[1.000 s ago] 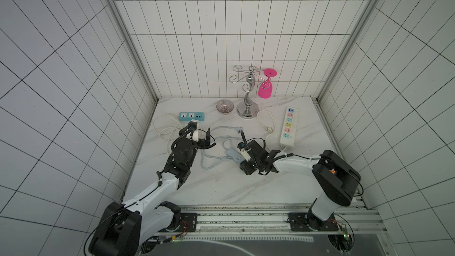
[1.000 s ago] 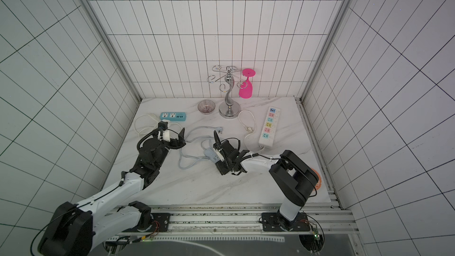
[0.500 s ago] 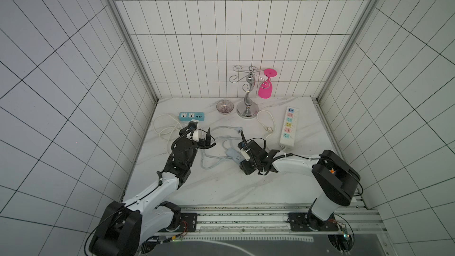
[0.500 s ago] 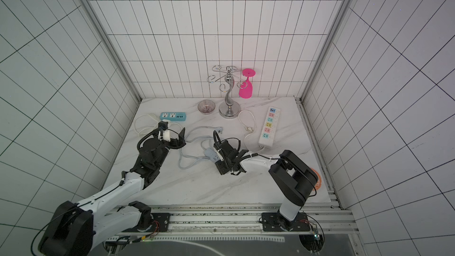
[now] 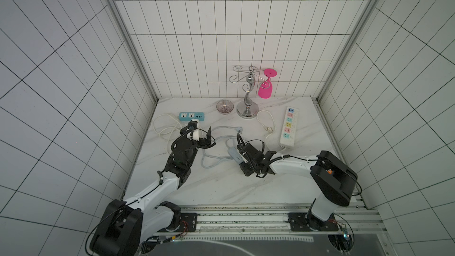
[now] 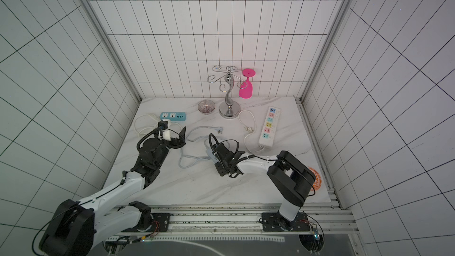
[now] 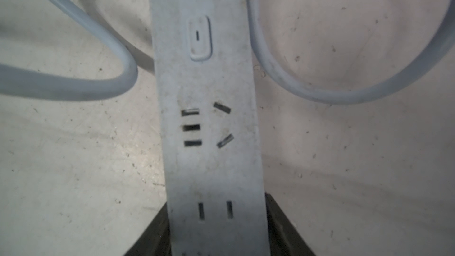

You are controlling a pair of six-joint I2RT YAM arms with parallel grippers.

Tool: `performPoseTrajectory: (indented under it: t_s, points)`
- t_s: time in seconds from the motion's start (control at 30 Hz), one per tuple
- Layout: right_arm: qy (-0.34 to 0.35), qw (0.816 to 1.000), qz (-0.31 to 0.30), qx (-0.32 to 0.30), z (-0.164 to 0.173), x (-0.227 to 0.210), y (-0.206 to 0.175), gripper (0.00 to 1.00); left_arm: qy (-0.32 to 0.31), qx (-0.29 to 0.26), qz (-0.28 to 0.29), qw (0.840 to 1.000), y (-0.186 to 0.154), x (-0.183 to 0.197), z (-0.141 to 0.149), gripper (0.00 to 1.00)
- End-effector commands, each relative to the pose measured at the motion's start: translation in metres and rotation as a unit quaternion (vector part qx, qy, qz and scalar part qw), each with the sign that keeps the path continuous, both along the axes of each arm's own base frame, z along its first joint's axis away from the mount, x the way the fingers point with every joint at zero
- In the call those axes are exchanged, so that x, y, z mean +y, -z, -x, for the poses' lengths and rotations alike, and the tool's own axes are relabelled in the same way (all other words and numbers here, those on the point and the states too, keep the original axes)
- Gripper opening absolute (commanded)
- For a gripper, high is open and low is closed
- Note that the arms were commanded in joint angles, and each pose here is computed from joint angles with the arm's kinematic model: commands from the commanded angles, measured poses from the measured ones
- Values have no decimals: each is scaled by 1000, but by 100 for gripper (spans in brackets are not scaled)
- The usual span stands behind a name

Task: Wrap the cord around the power strip
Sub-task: Pick up the power strip from the center of the board.

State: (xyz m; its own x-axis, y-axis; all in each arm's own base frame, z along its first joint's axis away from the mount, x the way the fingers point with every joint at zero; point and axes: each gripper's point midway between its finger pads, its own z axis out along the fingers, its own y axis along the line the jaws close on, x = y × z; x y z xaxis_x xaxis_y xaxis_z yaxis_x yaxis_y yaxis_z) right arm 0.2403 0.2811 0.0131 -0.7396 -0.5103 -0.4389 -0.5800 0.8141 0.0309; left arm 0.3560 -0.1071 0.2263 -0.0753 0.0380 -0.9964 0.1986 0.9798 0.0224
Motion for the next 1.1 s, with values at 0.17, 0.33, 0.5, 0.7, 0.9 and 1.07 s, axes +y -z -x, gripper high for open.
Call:
performPoseTrajectory:
  t_s: [0.17, 0.33, 0.5, 0.7, 0.9, 1.07]
  points:
    - [3, 985, 105, 138, 77, -65, 57, 20, 10, -7, 5, 1000, -3, -3, 3, 98]
    - [-25, 993, 72, 94, 57, -48, 21, 0, 5, -15, 2, 1000, -15, 0, 5, 98]
    - [-66, 996, 29, 49, 38, -33, -31, 0, -1, -34, 7, 999, -40, 4, 12, 98]
    - [-114, 993, -31, 11, 21, -23, -116, 0, 25, -60, 21, 998, -72, 0, 27, 98]
    - [-138, 983, -118, -17, 6, -35, -199, 0, 93, -93, 15, 991, -102, -17, 47, 98]
    - [-171, 949, -255, -68, -1, -45, -282, 0, 179, -120, -31, 976, -124, -42, 67, 98]
